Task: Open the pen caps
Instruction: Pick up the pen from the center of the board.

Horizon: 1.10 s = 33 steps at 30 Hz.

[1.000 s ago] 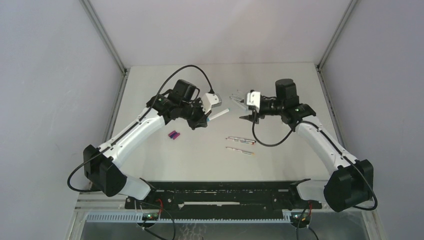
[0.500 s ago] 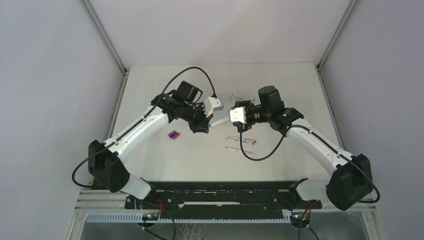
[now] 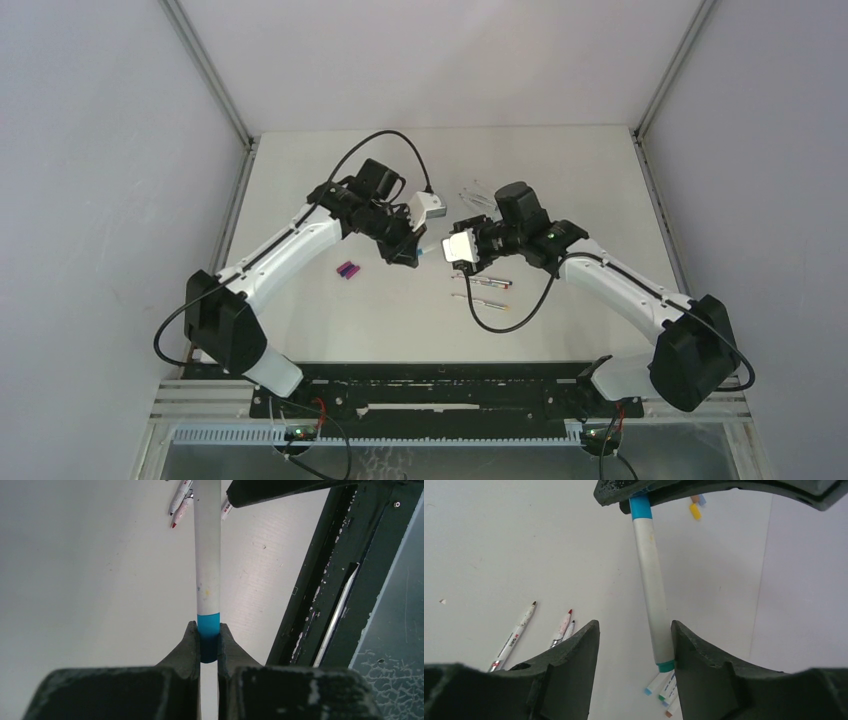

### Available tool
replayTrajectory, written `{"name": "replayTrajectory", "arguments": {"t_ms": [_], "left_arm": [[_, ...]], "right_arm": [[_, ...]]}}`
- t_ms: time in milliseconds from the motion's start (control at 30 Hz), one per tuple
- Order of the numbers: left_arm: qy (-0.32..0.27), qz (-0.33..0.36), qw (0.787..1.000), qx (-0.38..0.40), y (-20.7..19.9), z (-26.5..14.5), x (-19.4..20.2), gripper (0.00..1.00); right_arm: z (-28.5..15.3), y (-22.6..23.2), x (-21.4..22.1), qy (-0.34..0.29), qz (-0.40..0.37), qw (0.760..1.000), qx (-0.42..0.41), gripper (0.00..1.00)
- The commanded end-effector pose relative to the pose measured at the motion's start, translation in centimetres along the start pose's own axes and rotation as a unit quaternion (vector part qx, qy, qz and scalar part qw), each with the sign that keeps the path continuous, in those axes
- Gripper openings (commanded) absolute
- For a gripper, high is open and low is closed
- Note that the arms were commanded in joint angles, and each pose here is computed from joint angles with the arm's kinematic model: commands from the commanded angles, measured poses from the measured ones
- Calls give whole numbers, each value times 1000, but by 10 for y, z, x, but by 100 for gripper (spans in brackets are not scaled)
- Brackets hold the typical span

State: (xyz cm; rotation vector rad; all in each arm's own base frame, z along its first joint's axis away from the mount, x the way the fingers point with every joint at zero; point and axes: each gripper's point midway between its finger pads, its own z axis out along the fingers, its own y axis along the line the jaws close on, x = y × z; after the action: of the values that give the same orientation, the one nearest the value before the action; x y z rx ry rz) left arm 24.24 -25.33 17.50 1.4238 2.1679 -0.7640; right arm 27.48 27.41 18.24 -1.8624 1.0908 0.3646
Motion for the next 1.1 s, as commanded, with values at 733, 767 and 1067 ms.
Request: {"name": "replayTrajectory", "arguments": {"t_ms": [733, 767, 1067], "left_arm": [[-32, 14, 999, 26, -7, -14, -22, 0], [-36, 16, 999, 22, -6, -15, -23, 0], [-51, 34, 997, -38, 7, -28, -25, 0]], "right_arm": [[22, 12, -1, 13, -27, 999, -24, 0], [22, 12, -1, 10, -24, 999, -28, 0], [19, 6, -10, -16, 50, 998, -35, 0]]}}
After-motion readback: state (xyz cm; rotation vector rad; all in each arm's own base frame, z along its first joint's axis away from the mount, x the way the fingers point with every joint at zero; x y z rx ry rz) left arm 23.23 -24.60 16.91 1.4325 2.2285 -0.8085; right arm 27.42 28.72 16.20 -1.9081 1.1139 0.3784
